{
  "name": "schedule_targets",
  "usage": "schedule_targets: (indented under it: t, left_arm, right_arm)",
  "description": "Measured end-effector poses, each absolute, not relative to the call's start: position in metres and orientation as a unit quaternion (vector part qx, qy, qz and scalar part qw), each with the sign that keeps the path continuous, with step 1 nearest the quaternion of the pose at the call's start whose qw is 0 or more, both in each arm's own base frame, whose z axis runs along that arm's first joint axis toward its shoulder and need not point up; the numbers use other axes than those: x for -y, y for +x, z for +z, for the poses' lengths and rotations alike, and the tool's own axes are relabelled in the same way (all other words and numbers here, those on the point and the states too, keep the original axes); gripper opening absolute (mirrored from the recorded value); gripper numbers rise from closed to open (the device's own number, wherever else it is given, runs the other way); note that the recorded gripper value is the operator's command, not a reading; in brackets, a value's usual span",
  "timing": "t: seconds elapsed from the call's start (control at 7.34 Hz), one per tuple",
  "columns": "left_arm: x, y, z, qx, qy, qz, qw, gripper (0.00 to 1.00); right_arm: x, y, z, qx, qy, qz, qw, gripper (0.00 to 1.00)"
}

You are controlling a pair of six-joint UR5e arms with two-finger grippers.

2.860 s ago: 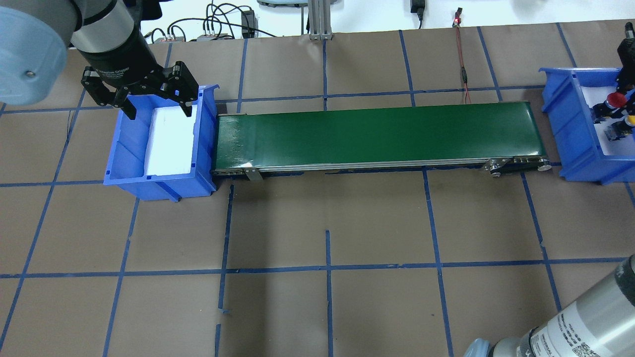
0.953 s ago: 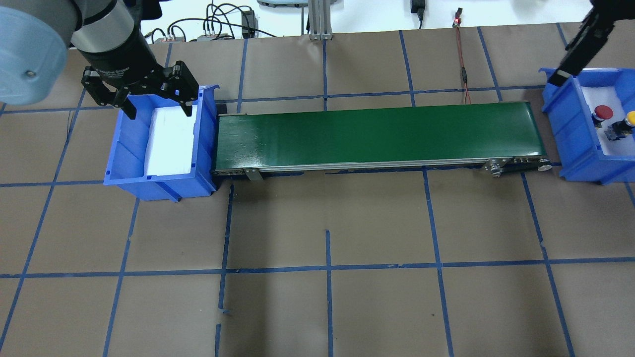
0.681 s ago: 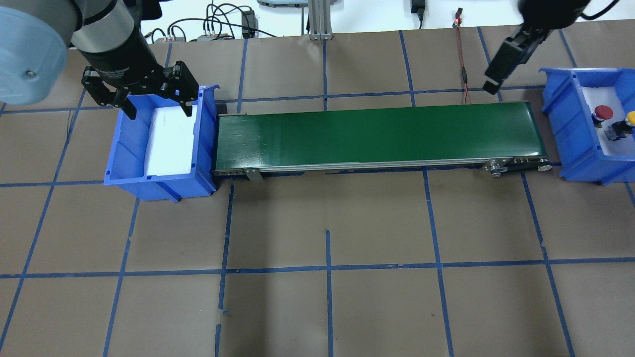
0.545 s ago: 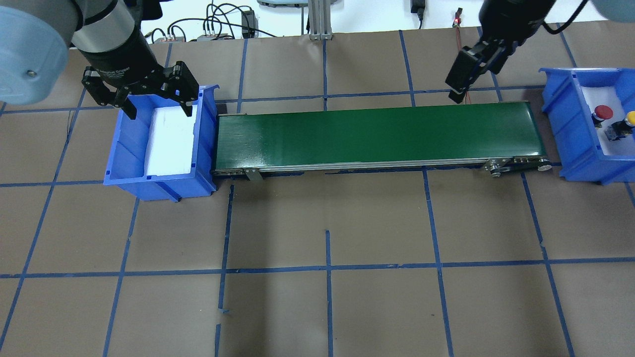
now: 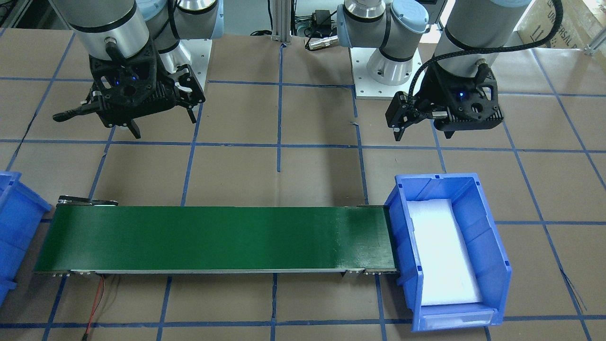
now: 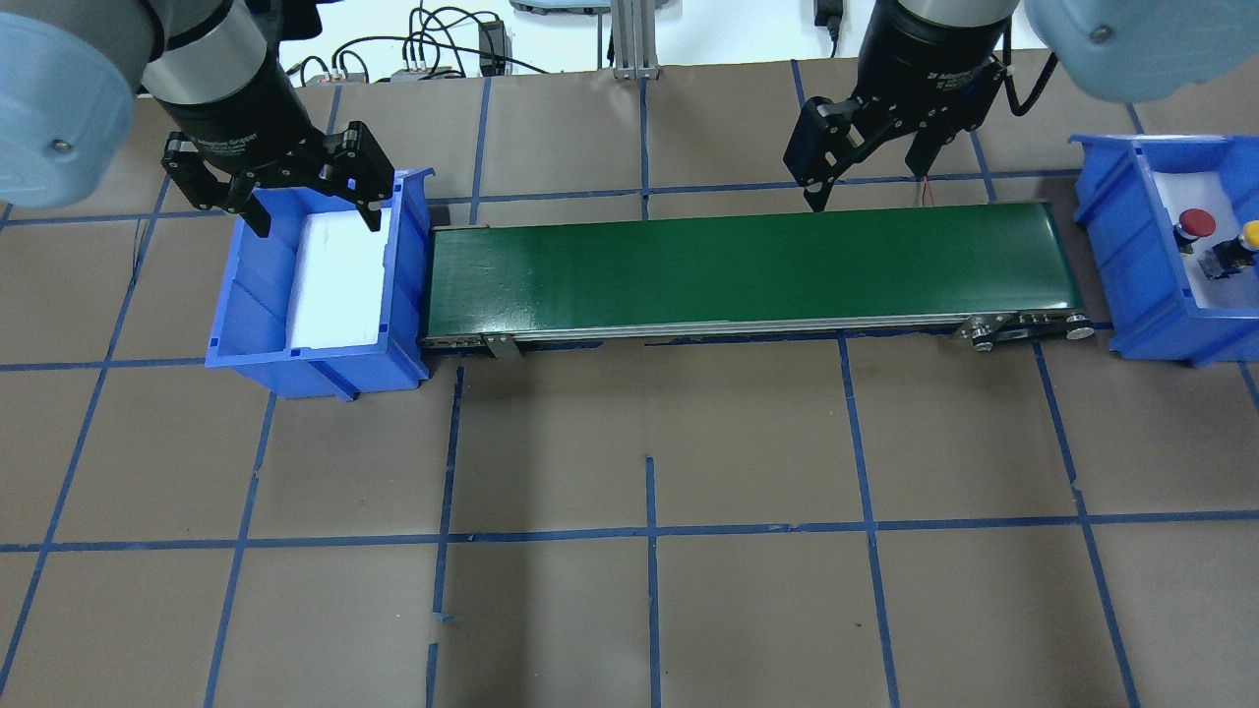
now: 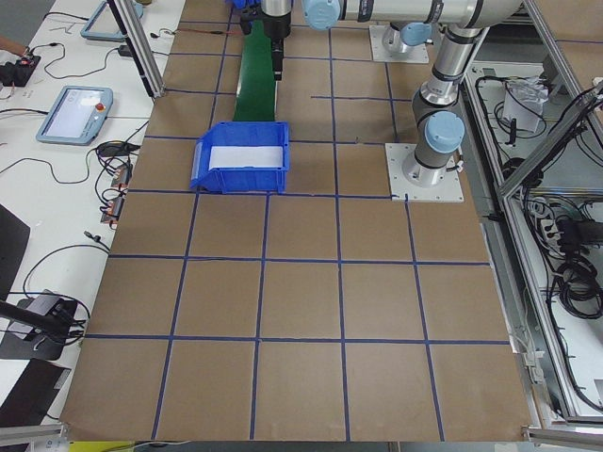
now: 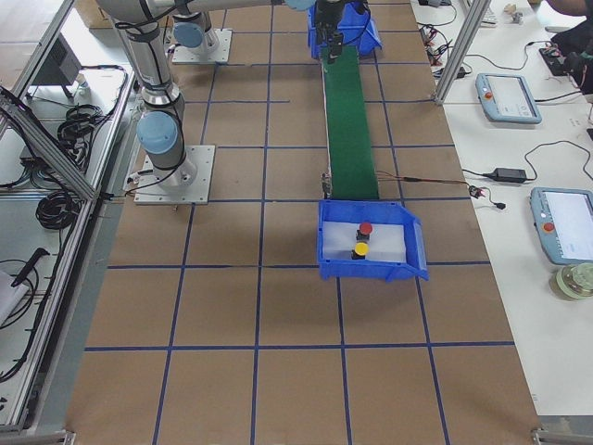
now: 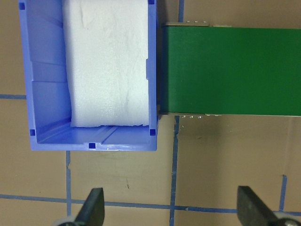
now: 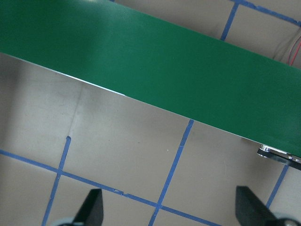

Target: Transport two buttons from left to right

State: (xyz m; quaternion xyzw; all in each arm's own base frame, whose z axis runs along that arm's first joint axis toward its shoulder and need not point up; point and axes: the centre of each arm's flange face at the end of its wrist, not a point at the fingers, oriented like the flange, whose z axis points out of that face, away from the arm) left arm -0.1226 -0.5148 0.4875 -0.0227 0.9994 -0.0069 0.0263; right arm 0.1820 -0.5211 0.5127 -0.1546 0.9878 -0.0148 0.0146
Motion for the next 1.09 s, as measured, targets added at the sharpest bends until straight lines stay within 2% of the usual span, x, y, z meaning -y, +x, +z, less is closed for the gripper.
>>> schedule_targets:
  t: [0.41,1.09]
  left_arm:
    - [0.514,-0.122,0.489,-0.999,-0.022,-0.008,0.027,1.0]
    - [0.515,-0.123,0.488,-0.999,-0.025,-0.008,0.026,1.0]
  right_arm:
    - [0.526,0.162,0.524,-0.997,-0.058,-0.041,0.008,1.0]
    - [0.53,0.147,0.519,-0.999,-0.034,-0.037,0.009,1.0]
